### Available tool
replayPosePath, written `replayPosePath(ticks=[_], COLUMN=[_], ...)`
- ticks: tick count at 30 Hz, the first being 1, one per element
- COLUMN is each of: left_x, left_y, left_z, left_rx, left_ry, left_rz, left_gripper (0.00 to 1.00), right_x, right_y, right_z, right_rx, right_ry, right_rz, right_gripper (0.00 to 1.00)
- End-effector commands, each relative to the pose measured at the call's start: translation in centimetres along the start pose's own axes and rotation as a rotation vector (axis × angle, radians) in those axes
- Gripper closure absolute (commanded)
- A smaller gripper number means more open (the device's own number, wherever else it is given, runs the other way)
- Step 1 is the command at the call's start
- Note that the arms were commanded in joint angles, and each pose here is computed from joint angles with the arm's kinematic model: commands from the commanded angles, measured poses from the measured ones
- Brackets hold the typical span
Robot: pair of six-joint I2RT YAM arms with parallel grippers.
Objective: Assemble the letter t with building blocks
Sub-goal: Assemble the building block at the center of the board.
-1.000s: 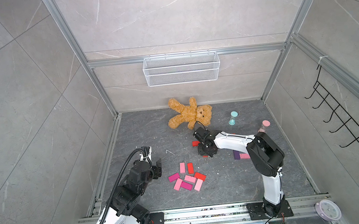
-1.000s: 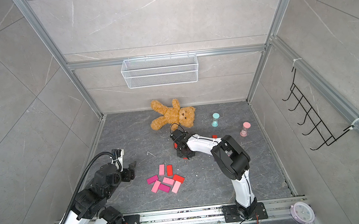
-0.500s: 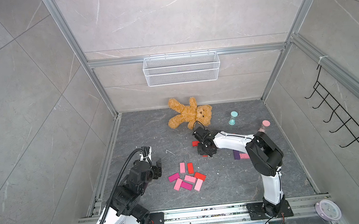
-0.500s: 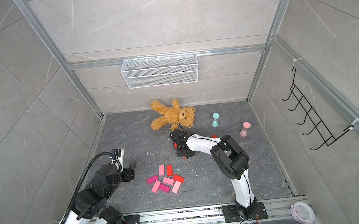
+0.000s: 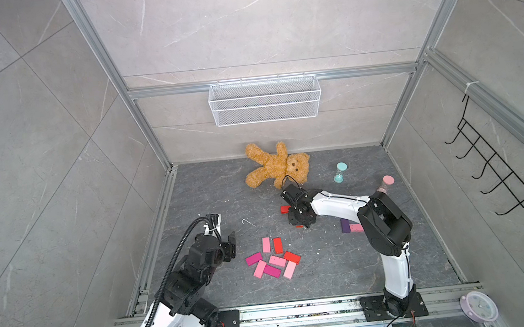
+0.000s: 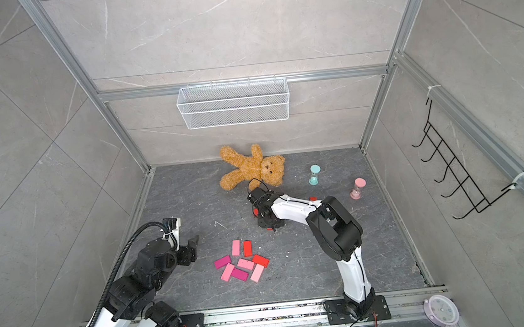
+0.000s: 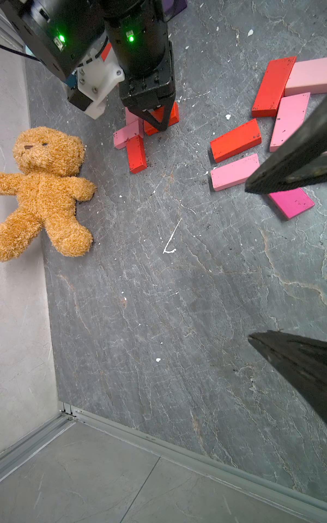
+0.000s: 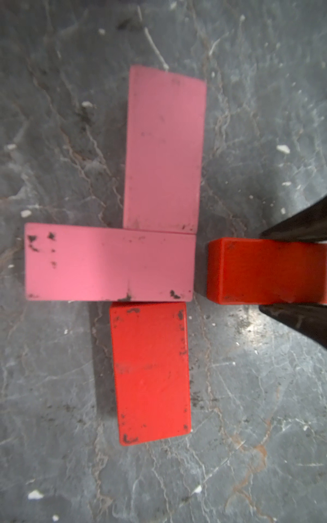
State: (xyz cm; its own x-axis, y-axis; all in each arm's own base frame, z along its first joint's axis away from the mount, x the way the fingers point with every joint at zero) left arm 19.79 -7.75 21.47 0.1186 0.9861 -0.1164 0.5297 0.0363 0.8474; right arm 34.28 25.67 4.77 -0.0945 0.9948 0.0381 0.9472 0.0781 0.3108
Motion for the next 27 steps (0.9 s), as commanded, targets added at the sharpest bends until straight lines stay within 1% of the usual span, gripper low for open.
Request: replayPosePath(ticks=[1, 14, 19, 27], left_x=[-0.04, 0.08, 0.07, 0.15], left_y=[1.13, 1.25, 1.16, 1.22], left_z=[-0.55, -0.79, -0.78, -1.04], left_rx=[-0.038, -0.045, -0.041, -0.048], left_ry=[-0.004, -0.002, -0.003, -0.005], left_rz=[-0.027, -0.029, -0.028, -0.031], left_gripper=[0.21, 0.21, 0.21, 0.21], right_x=[-1.22, -1.46, -1.43, -1.41], right_y=[-0.95, -0.71, -0.54, -0.49], right_z=[1.84, 1.5, 1.34, 1.39], right_rx=[0.055, 0.055, 0.053, 0.054], right_ry=[-0.055, -0.056, -0.054, -0.049], right_rz=[-0.002, -0.003, -0.006, -0.008], right_gripper=[0.75, 0.71, 0.67, 0.68])
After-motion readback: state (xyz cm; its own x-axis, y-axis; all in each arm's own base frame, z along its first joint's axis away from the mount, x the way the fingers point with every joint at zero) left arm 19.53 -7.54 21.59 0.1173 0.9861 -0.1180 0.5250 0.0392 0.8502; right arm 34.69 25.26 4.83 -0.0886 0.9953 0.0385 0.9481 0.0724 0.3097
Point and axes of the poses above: each gripper's point midway between its finger pads, its own z axis out along the fingers, its own x axis along the line the jaws close on, y = z × x, the point moved 3 cm from there along -z, back along the fingers, and after that the axes turned 8 degrees about -z, right-handed, at the moved point
